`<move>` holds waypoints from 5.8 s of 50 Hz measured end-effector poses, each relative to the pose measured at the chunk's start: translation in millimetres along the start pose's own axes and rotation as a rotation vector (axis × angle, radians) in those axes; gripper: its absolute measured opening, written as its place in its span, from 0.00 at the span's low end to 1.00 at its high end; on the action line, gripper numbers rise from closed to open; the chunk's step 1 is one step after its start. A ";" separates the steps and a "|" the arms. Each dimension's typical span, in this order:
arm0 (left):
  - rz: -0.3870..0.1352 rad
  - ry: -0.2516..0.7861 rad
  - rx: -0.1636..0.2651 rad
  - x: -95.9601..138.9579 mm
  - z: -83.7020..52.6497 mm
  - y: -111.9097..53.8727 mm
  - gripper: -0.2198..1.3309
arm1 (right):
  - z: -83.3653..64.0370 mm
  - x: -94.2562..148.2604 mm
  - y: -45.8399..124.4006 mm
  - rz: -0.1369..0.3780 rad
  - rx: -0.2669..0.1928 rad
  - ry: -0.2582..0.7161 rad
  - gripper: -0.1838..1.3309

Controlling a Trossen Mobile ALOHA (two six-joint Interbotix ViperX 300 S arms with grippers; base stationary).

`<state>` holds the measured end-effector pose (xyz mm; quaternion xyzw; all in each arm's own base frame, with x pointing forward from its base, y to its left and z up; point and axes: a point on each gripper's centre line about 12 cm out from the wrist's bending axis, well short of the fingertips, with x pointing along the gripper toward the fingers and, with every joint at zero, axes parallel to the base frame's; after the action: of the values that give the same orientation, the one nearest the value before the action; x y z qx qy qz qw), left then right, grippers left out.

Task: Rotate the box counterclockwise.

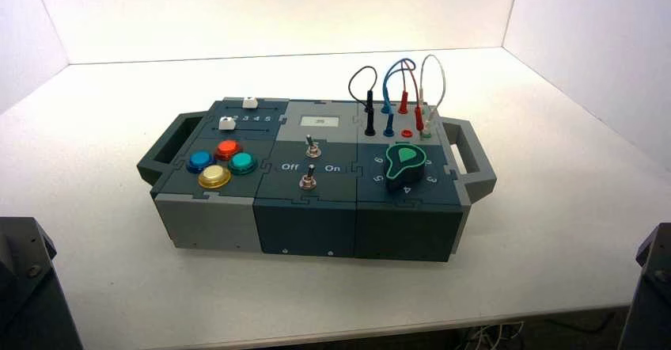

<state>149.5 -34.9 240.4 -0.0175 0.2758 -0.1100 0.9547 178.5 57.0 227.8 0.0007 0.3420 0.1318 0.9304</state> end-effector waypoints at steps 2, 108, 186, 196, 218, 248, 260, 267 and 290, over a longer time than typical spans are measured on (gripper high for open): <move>0.000 0.002 0.000 0.3 -0.1 0.0 0.04 | -0.1 0.3 0.0 0.000 0.002 0.002 0.03; -0.116 0.359 0.163 115.0 18.5 -43.7 0.04 | -71.3 -7.5 105.5 0.491 0.079 0.523 0.03; -0.112 0.640 0.266 262.5 -6.9 -45.9 0.04 | -124.5 56.7 162.6 0.420 -0.173 0.879 0.03; -0.110 0.646 0.273 272.5 -2.9 -41.5 0.04 | -130.0 68.3 163.7 0.389 -0.214 0.906 0.03; -0.116 0.680 0.290 290.0 -9.1 -40.1 0.04 | -143.1 92.6 166.1 0.331 -0.274 0.972 0.03; -0.133 0.760 0.305 291.8 -25.5 -39.0 0.04 | -139.8 98.2 167.6 0.322 -0.270 0.930 0.03; -0.140 0.772 0.314 290.7 -26.8 -40.8 0.04 | -146.4 98.9 163.0 0.297 -0.270 0.943 0.03; -0.147 0.781 0.321 291.1 -29.5 -44.2 0.04 | -149.5 101.0 161.6 0.280 -0.274 0.951 0.03; -0.179 0.843 0.361 289.5 -43.3 -51.2 0.04 | -150.7 101.5 161.2 0.270 -0.268 0.956 0.02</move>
<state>354.7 -147.3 57.2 0.1715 0.6133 -0.2358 0.7341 117.3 224.1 62.6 -0.1349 0.7060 0.2791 0.6368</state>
